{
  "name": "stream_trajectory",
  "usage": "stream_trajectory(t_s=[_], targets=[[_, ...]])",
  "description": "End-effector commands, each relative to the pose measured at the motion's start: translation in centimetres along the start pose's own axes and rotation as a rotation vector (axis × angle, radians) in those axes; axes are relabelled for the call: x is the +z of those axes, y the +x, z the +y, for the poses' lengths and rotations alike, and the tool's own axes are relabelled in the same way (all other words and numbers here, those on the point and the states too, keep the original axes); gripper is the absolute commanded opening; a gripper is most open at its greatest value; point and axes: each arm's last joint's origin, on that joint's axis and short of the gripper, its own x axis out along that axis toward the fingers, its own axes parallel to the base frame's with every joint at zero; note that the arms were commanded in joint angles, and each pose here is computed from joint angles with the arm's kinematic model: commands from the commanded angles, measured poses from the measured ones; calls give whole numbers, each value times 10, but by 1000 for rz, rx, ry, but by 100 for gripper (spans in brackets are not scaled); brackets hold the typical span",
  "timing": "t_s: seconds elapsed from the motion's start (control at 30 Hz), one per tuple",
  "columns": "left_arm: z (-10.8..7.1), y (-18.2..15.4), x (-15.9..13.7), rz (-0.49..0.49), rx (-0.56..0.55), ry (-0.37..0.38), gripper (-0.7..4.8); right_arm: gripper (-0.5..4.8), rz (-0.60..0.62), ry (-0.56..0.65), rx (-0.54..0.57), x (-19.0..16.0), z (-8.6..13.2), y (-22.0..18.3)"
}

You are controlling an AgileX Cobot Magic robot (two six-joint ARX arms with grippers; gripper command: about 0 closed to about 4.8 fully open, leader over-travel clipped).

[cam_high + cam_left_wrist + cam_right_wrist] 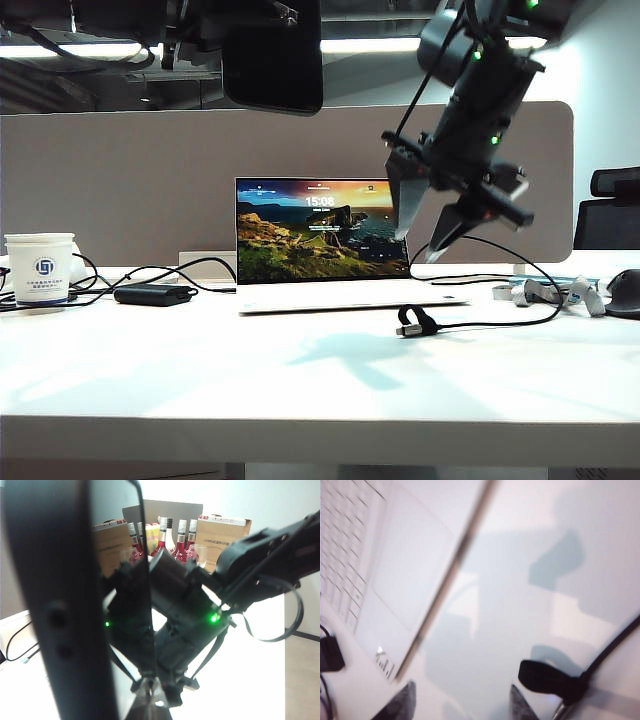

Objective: Pick up the black phone, pick up the charger plug, insert the charger plug into the phone's charging port, and finally place the connected phone back on the desk.

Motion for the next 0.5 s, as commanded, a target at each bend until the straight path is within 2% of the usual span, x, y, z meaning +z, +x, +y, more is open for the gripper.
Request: stream_trajectory(t_s=[0.03, 0.2, 0.37, 0.5], targets=[[-2, -1, 9, -51, -12, 47, -7, 235, -12, -12, -119, -2, -10, -1], [-2, -1, 11, -59, -23, 56, -7, 235, 43, 3, -207, -6, -19, 4], [-3, -1, 10, -54, -54, 55, -7, 235, 71, 66, -170, -9, -13, 12], [-3, -1, 10, -52, -58, 54, -7, 235, 140, 54, -150, -15, 2, 27]])
